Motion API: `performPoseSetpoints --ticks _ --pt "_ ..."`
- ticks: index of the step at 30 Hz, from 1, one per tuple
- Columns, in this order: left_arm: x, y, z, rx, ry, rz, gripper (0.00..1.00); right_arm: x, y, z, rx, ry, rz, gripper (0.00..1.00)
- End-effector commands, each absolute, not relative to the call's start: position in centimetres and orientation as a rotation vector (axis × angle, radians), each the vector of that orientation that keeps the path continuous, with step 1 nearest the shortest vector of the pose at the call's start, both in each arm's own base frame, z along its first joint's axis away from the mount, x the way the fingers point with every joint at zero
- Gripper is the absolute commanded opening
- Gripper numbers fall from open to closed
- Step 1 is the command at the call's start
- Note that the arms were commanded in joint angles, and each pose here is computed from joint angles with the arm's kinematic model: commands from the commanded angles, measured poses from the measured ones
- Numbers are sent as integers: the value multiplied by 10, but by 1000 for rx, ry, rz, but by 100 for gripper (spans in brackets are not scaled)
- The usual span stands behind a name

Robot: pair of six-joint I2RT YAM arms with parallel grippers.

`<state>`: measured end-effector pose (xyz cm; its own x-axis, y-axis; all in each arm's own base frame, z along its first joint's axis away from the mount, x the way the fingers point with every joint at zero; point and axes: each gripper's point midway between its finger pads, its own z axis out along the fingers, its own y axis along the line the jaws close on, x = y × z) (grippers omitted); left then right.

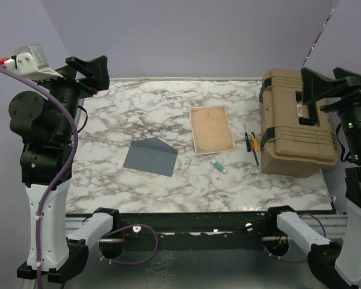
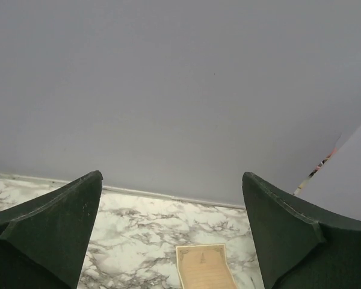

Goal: Place the letter into the envelope and seal it

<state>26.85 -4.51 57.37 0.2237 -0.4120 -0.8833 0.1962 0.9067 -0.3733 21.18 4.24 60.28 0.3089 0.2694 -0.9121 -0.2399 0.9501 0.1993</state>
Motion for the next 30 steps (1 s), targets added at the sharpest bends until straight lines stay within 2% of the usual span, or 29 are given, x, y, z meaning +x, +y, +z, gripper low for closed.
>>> performPoseSetpoints --ticks 1,11,17,23,30 --pt "272 -50 563 -186 1297 -449 99 237 54 559 32 1359 395 100" --pt "312 -111 471 -33 1528 -711 99 266 92 461 13 1596 626 100" --pt "355 -150 359 -172 1788 -987 99 285 114 388 72 1854 773 99" --pt "379 -194 254 -254 2035 -1002 99 284 143 332 133 1971 1035 88" --pt "396 -258 166 -334 2279 -1028 93 299 147 296 156 2085 1049 80"
